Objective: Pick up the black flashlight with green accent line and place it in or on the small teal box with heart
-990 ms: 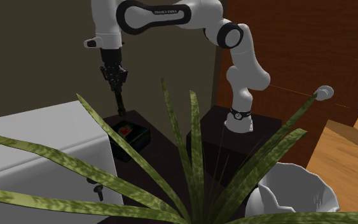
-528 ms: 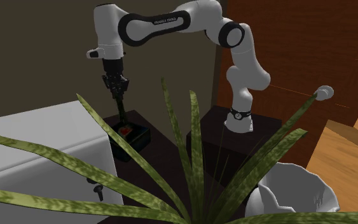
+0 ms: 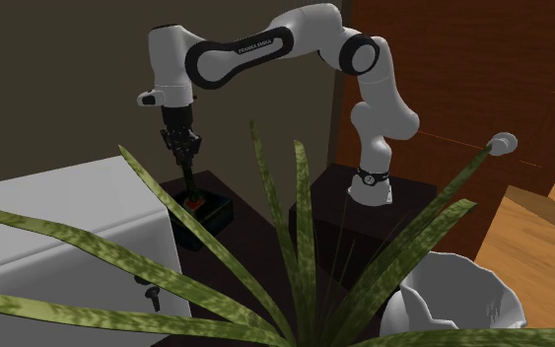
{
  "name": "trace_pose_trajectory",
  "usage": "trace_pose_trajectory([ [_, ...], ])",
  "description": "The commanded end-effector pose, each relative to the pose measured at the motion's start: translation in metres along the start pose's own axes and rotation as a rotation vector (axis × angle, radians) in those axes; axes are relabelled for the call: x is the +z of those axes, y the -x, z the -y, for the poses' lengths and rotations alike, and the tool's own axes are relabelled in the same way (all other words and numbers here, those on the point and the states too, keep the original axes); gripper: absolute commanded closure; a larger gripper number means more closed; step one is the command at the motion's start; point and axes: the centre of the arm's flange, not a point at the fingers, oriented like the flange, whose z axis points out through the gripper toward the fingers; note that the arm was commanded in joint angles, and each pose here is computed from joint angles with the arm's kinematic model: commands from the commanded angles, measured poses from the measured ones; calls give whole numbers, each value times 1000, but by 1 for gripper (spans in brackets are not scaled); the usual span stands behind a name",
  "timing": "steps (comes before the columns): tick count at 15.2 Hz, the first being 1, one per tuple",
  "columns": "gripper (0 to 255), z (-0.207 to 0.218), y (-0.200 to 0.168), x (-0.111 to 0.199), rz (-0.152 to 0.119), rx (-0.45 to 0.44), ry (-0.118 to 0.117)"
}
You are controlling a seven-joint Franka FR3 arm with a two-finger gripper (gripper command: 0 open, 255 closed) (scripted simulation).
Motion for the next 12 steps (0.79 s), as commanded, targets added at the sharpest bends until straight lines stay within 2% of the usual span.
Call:
trace_pose_trajectory([
  [1,255,0,0,2,0,0,0],
  [6,255,0,0,2,0,0,0],
  [7,0,0,0,2,0,0,0],
  [12,0,0,0,2,0,0,0],
])
